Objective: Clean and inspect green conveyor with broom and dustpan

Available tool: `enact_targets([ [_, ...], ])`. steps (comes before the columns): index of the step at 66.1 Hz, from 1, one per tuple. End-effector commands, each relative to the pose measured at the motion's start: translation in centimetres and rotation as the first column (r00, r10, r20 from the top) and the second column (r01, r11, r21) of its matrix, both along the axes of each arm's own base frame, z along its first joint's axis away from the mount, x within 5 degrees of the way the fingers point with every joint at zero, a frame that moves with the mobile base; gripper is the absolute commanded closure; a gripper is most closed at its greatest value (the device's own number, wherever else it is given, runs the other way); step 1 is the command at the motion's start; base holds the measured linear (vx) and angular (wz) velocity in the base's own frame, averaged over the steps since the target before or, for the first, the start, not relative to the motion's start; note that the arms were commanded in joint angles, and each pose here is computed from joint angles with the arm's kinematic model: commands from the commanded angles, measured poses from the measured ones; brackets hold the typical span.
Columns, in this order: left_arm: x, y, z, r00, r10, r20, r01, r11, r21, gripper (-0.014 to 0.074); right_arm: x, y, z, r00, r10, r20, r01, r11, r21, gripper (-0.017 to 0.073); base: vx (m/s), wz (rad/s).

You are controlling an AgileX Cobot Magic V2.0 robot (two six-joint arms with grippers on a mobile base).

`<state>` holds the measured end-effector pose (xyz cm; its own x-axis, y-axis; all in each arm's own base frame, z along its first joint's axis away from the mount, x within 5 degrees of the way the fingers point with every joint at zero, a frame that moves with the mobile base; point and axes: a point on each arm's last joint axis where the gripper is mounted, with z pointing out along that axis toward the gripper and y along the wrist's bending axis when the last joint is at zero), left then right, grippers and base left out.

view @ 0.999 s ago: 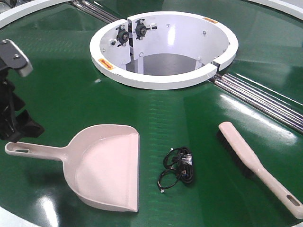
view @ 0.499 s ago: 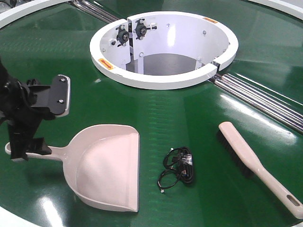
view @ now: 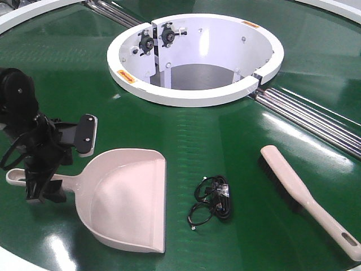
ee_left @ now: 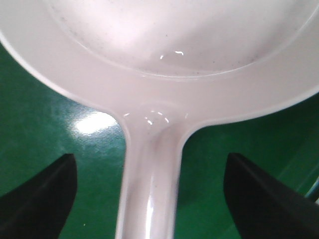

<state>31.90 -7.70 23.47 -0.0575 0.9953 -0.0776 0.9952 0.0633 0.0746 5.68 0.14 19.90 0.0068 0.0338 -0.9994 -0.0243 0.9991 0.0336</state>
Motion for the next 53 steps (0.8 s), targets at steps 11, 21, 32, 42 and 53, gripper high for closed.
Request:
enact_targets([
  [11, 0.9, -0.3, 0.2, 0.999, -0.005, 0.048, 0.005, 1.000, -0.006, 0.0035, -0.1, 0.0, 0.0, 0.998, -0.007, 0.066, 0.007, 1.000, -0.005, 0.0569, 0.00, 0.00],
  [21, 1.3, -0.4, -1.0, 1.000, -0.007, 0.015, 0.007, 1.000, 0.006, 0.0079, -0.1, 0.0, 0.0, 0.998, -0.007, 0.066, 0.007, 1.000, -0.005, 0.0569, 0.00, 0.00],
  [32, 1.4, 0.1, -1.3, 1.000, -0.031, 0.006, 0.030, 0.998, 0.063, 0.0250, -0.1, 0.0, 0.0, 0.998, -0.007, 0.066, 0.007, 1.000, -0.005, 0.0569, 0.00, 0.00],
  [42, 1.0, 0.5, -1.3, 0.998, -0.046, -0.031, 0.049, 0.993, 0.111, 0.0489, -0.1, 0.0, 0.0, 0.998, -0.007, 0.066, 0.007, 1.000, -0.005, 0.0569, 0.00, 0.00],
  [53, 0.6, 0.5, -0.2, 0.999, -0.039, -0.013, 0.040, 0.995, 0.093, 0.0602, -0.1, 0.0, 0.0, 0.998, -0.007, 0.066, 0.007, 1.000, -0.005, 0.0569, 0.00, 0.00],
])
